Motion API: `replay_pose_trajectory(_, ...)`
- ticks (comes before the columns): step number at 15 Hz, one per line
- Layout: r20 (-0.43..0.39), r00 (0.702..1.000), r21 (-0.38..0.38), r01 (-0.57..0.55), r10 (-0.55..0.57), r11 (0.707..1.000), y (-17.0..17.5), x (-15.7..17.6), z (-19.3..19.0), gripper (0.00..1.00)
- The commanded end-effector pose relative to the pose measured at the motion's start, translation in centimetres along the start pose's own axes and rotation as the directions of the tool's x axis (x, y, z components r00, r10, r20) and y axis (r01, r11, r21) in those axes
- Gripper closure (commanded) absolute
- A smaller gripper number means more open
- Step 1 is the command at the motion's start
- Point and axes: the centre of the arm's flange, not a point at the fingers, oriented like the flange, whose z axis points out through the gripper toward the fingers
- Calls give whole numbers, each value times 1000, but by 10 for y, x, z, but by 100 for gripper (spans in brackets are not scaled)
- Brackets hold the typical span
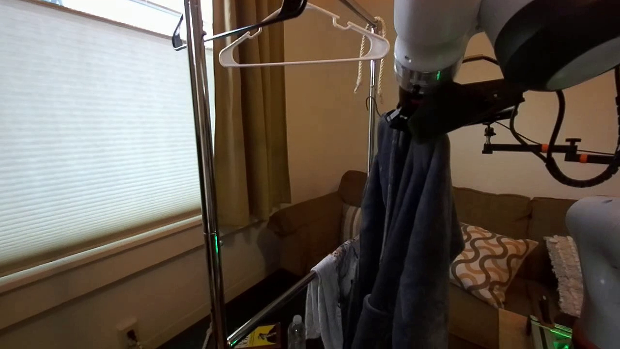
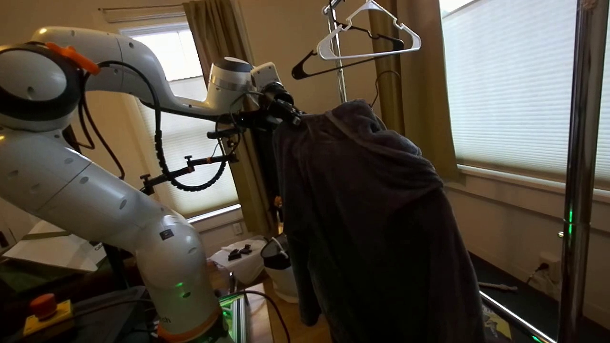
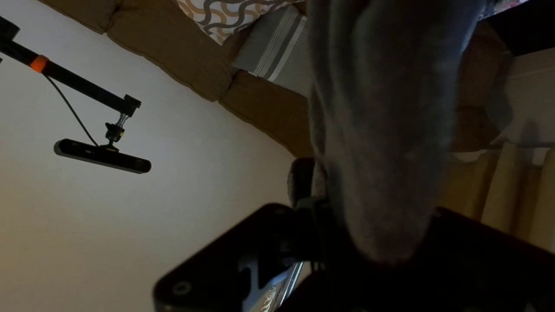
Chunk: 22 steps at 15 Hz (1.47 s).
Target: Pick up the gray robe with the coat hanger and hang it on the top rail
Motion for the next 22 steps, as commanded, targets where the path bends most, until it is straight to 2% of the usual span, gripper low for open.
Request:
replay_pose_trajectory(1,-7,1000,12,-21,21,1000,4,4,1,98)
replay_pose_trajectory(4,-73,997,-1,-31,30,1000,27,24,11,98)
replay_pose_trajectory(6,-144,989,14,-39,41,999,40,49,13,98)
replay_pose_trajectory(8,-209,978,66,-11,24,998,48,77,12,98)
replay_pose_trajectory(11,-302,949,103,-61,90,993,80,119,11,98)
replay_pose_trajectory(13,-304,940,111,-124,152,986,102,139,14,98)
replay_pose_trajectory(14,-285,947,116,-120,149,986,105,137,18,98)
replay_pose_trajectory(15,-233,966,101,-93,114,991,82,122,21,93)
replay_pose_trajectory(16,-229,965,103,-105,127,989,90,127,23,98)
replay_pose_trajectory(17,-209,964,120,-142,164,983,88,123,22,98)
replay_pose_trajectory(19,-219,942,114,-234,254,966,99,125,12,98)
replay_pose_trajectory(20,-228,933,128,-255,279,959,101,126,9,98)
replay_pose_trajectory(22,-251,926,219,-230,282,948,103,131,1,98)
